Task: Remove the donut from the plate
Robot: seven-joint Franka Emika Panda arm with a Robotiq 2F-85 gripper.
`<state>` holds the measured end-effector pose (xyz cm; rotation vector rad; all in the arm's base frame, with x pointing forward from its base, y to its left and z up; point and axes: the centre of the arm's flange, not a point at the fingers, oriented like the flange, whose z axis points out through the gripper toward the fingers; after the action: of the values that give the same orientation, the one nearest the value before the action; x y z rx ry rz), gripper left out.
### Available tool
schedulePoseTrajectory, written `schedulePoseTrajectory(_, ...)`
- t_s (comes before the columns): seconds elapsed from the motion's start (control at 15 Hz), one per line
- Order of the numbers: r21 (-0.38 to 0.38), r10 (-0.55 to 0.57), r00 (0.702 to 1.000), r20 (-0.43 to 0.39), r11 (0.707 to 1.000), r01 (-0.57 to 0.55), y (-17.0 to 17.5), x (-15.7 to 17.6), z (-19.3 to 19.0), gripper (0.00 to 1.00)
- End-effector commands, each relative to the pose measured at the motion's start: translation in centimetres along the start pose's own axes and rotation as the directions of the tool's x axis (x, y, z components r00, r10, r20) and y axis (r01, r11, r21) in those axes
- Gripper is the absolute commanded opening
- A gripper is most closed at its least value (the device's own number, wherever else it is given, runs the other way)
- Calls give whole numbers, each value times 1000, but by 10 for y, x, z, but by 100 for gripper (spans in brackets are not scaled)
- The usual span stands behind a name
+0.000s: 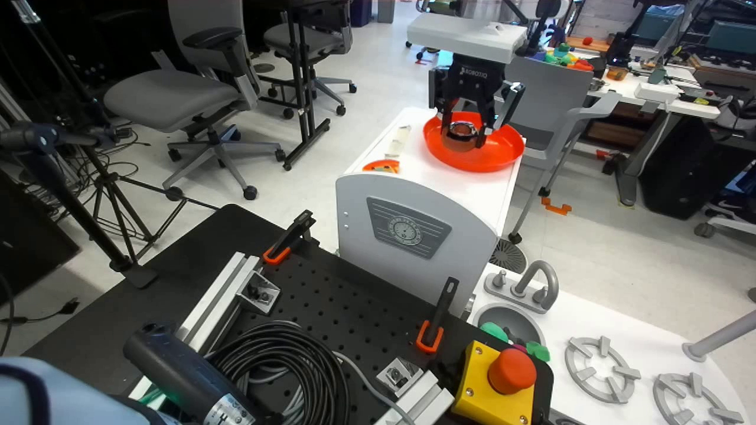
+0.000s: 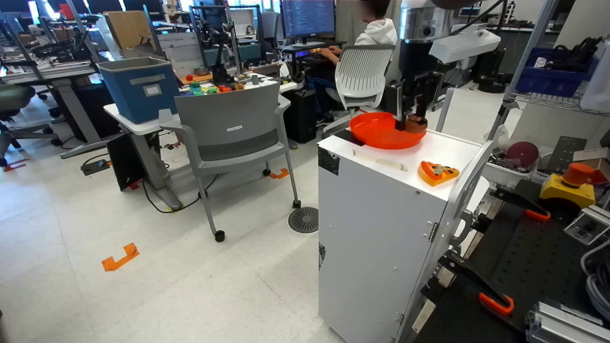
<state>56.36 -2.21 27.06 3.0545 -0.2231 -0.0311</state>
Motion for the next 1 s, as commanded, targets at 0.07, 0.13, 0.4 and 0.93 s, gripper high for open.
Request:
schedulePoseTrajectory(0.07, 0, 51, 998, -29, 999, -51, 0, -18, -20, 40)
schedulePoseTrajectory(0.13, 1, 58, 998, -29, 998, -58, 1, -20, -22, 40)
schedulePoseTrajectory(0.4, 1, 73, 997, -23, 997, -73, 3, -22, -23, 40)
schedulePoseTrajectory(0.93, 2, 61, 997, 55, 998, -61, 5, -26, -15, 40)
